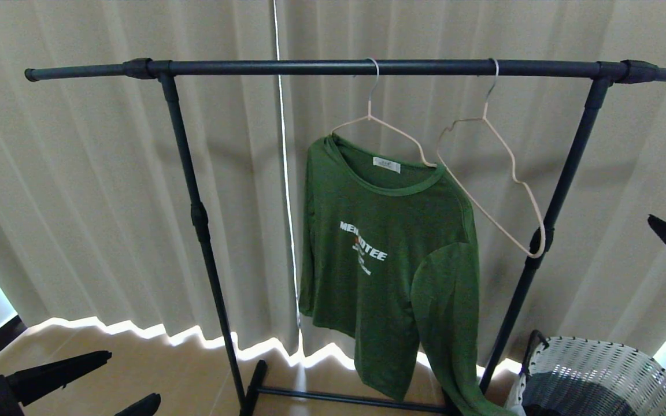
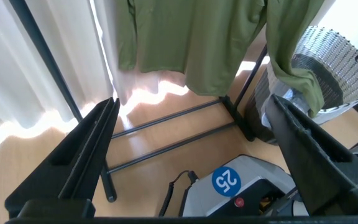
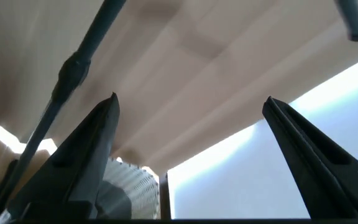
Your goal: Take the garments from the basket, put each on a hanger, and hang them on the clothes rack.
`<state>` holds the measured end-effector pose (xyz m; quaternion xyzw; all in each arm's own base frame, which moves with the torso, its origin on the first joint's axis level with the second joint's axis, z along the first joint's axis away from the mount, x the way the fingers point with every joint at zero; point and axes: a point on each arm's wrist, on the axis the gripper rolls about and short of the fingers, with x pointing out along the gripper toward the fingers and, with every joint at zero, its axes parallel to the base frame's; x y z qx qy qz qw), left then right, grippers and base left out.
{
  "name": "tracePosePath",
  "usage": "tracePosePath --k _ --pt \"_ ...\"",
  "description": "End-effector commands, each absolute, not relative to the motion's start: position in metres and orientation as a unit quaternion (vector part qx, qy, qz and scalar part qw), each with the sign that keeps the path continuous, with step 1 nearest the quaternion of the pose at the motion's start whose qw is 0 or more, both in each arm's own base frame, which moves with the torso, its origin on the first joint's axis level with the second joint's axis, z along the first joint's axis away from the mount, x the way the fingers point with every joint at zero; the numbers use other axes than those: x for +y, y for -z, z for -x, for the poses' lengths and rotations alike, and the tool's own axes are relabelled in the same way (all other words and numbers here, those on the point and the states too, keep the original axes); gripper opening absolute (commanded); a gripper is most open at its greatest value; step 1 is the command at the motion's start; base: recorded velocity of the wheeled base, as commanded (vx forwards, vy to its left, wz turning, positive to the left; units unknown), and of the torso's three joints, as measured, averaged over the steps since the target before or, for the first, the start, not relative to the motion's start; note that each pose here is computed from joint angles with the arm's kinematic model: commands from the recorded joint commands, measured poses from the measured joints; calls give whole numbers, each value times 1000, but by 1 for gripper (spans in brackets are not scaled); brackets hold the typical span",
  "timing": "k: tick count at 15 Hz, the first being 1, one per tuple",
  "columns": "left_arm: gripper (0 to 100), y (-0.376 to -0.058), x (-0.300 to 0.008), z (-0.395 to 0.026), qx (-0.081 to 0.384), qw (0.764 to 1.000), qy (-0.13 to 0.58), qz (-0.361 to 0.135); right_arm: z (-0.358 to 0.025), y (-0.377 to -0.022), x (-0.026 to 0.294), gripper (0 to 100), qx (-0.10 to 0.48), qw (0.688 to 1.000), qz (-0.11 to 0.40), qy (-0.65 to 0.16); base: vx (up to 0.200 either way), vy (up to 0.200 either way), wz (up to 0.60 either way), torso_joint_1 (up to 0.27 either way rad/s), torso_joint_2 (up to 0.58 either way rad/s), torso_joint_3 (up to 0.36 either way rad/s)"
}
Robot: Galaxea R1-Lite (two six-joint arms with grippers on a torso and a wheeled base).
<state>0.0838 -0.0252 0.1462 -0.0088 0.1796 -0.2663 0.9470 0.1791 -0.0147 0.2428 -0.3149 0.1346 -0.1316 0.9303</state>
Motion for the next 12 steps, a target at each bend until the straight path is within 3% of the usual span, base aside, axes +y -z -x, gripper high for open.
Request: tracePosePath --k 1,3,4,5,12 --pt "100 -144 -24 -88 190 948 255 11 -136 -255 -11 100 129 936 302 127 0 0 0 0 0 0" --pt "100 -144 -22 -91 191 951 244 13 -126 -222 -9 100 198 945 250 76 0 0 0 0 0 0" --pt "100 -144 -22 -91 191 951 244 13 -126 -219 -9 100 202 946 244 72 0 0 0 0 0 0" --pt "100 -141 -22 -90 195 950 244 13 -121 -189 -7 100 235 952 192 33 0 0 0 0 0 0" --pt "100 -143 -22 -91 195 950 244 14 -102 -146 -6 100 202 961 190 22 0 0 0 0 0 0"
